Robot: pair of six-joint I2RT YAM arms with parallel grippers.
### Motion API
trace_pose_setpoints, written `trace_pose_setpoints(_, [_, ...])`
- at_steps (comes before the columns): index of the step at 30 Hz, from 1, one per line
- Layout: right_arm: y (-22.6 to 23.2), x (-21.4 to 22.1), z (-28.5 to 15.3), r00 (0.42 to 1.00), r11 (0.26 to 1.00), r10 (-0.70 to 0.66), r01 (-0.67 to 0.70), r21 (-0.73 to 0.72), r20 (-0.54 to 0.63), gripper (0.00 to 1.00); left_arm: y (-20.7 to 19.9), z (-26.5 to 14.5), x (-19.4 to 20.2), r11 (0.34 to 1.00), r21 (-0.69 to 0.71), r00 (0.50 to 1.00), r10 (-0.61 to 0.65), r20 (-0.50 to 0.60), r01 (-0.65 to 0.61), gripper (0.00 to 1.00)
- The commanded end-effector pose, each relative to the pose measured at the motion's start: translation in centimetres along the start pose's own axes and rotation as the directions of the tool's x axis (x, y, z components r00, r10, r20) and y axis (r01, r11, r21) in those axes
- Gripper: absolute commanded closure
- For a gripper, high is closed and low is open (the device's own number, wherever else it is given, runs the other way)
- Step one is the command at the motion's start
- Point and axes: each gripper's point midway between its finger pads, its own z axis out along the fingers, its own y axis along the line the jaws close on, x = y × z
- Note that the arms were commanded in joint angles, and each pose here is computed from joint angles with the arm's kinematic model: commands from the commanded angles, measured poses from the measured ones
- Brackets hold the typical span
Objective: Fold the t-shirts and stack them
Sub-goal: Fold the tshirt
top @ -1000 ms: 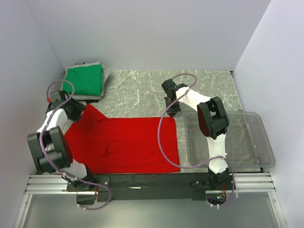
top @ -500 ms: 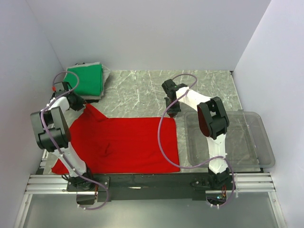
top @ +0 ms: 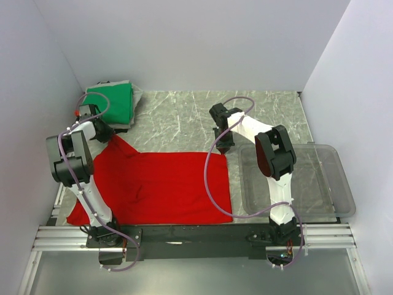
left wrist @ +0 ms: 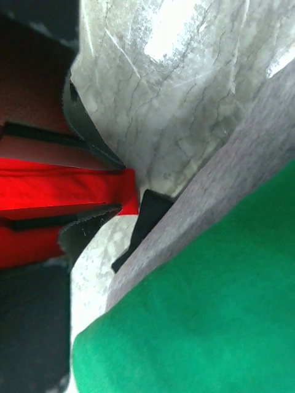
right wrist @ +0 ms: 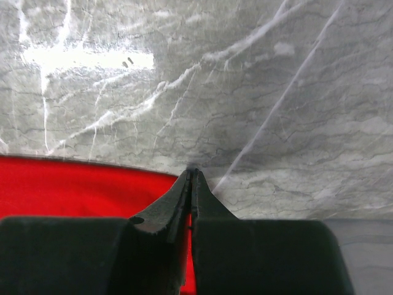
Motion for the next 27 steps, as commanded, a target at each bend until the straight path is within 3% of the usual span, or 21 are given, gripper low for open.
trace_pose_setpoints(1, [-0.1, -1.0, -1.3, 1.000, 1.000, -0.002, 0.002, -0.006, 0.023, 0.96, -0.1, -0.1, -1.9, 1.000, -0.028, 0.998, 0.011, 0.061, -0.009, 0.66])
trace_pose_setpoints(17, [-0.5, -1.2, -1.1, 1.000, 1.000, 0.000, 0.000, -0.017, 0.014, 0.96, -0.1, 1.9, -0.7, 0.999, -0.039, 0.999, 0.025, 0.028, -0.024, 0.67])
trace_pose_setpoints(24, [-0.5, -1.5, -1.4, 1.000, 1.000, 0.005, -0.005, -0.024, 0.019, 0.96, 0.0, 2.8, -0.2, 0.998, -0.050, 0.999, 0.034, 0.006, -0.033, 0.74])
trace_pose_setpoints(27, [-0.7, -1.7, -1.6, 1.000, 1.000, 0.008, -0.007, -0.023, 0.027, 0.96, 0.2, 3.0, 0.3, 0.998, -0.055, 0.999, 0.034, -0.005, -0.034, 0.83])
